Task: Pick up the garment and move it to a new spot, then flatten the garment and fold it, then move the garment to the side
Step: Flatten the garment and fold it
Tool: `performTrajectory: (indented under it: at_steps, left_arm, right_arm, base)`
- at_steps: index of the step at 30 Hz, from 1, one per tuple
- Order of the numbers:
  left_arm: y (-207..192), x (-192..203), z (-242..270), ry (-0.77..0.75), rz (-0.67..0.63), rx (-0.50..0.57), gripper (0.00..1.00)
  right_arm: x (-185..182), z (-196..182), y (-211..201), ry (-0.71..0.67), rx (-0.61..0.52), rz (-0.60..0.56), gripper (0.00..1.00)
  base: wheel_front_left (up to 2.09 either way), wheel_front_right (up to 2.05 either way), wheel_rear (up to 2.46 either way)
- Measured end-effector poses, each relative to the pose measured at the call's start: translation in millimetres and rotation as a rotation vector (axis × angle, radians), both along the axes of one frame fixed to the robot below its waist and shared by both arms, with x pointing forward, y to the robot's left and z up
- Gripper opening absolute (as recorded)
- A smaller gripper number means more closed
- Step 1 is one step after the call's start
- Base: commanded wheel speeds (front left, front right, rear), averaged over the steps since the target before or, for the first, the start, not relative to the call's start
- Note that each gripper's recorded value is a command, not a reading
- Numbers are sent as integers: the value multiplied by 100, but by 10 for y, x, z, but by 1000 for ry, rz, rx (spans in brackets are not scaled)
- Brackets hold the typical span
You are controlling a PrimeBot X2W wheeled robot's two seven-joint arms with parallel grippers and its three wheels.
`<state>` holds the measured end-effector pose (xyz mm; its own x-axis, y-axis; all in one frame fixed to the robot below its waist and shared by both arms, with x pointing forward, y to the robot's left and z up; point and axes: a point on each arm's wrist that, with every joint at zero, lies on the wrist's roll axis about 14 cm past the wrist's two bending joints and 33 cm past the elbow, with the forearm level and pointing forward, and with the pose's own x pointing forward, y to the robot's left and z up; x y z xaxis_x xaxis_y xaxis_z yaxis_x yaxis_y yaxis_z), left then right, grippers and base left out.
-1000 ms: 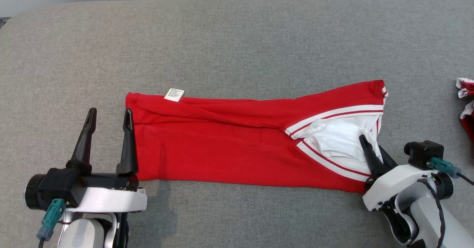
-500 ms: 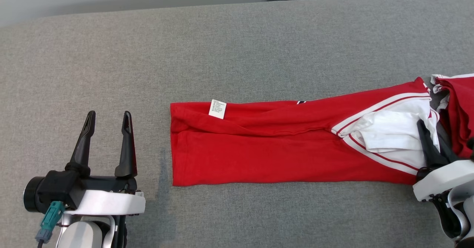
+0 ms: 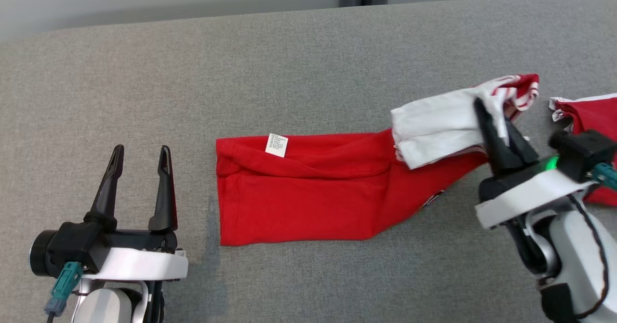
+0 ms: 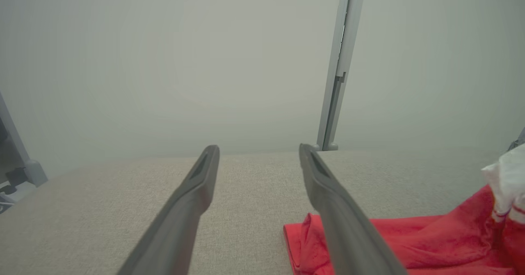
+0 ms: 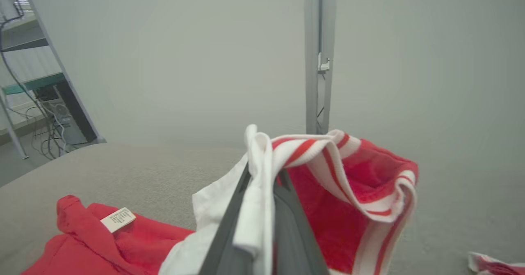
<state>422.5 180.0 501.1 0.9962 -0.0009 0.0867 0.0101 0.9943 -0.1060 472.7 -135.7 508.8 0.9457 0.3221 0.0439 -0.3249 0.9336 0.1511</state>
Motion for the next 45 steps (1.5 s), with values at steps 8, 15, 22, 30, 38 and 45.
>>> performTrajectory:
  at_steps: [8,15,22,30,38,45]
  left_arm:
    - [25,-23,-1,2,4,-9,100]
    - [53,-29,-43,16,12,-22,100]
    - [131,-11,-147,46,33,-26,100]
    - [108,30,-224,66,22,-26,100]
    - [72,63,-182,53,11,-32,100]
    - [43,46,-162,47,3,-34,100]
  right_arm:
    - [-200,266,1334,-3,34,346,0]
    - [-440,-75,2101,130,14,564,0]
    - [-523,-518,2359,255,0,637,0]
    - [-586,-527,2517,254,51,692,100]
    - [-643,-158,2618,122,99,736,100]
    - [-490,321,2323,-36,170,634,100]
  base:
    - [0,0,0]
    - [0,0,0]
    - [0,0,0]
    - [0,0,0]
    - [0,0,0]
    - [0,0,0]
